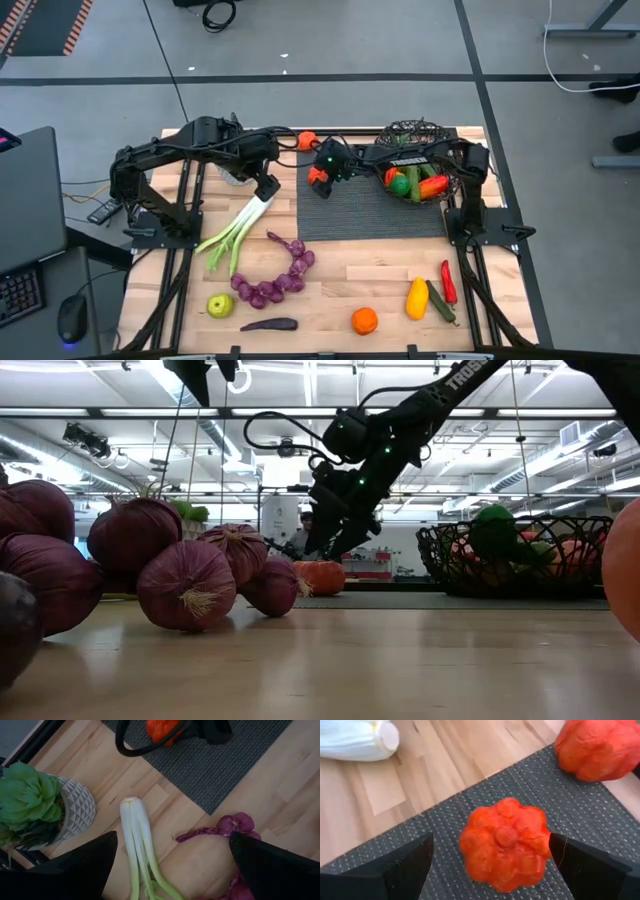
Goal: Build produce basket
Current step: Put the bottom orange pumpkin into the black basket
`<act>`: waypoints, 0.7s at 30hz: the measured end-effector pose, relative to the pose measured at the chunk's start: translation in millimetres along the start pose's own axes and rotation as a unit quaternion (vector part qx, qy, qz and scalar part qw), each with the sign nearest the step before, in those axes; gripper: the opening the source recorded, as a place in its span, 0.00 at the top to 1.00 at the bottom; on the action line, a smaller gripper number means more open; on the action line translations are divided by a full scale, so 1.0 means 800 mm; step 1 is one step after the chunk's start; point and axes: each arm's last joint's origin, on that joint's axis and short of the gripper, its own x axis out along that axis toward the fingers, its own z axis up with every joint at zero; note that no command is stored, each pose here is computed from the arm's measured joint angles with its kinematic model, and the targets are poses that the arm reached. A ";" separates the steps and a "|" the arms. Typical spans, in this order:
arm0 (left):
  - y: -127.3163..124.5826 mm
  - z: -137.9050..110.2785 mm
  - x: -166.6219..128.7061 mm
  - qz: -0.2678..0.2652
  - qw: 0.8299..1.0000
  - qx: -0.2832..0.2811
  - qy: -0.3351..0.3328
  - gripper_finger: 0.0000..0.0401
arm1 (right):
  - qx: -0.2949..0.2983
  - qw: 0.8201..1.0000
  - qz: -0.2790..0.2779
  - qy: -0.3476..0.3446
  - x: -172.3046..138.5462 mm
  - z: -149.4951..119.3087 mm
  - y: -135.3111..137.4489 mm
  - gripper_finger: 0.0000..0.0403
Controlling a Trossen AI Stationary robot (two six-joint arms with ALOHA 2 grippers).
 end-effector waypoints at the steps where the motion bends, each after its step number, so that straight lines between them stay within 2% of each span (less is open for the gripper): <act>1: 0.000 0.000 0.000 0.000 1.000 -0.001 0.000 0.03 | 0.001 1.000 0.000 -0.002 0.002 0.000 0.000 0.01; 8: -0.001 0.001 0.000 -0.003 1.000 -0.004 -0.006 0.03 | -0.002 1.000 -0.020 -0.003 0.003 -0.001 0.001 0.01; 21: -0.010 0.016 -0.001 -0.041 0.997 -0.026 -0.067 0.03 | 0.005 0.999 -0.035 -0.008 0.008 -0.002 0.000 0.01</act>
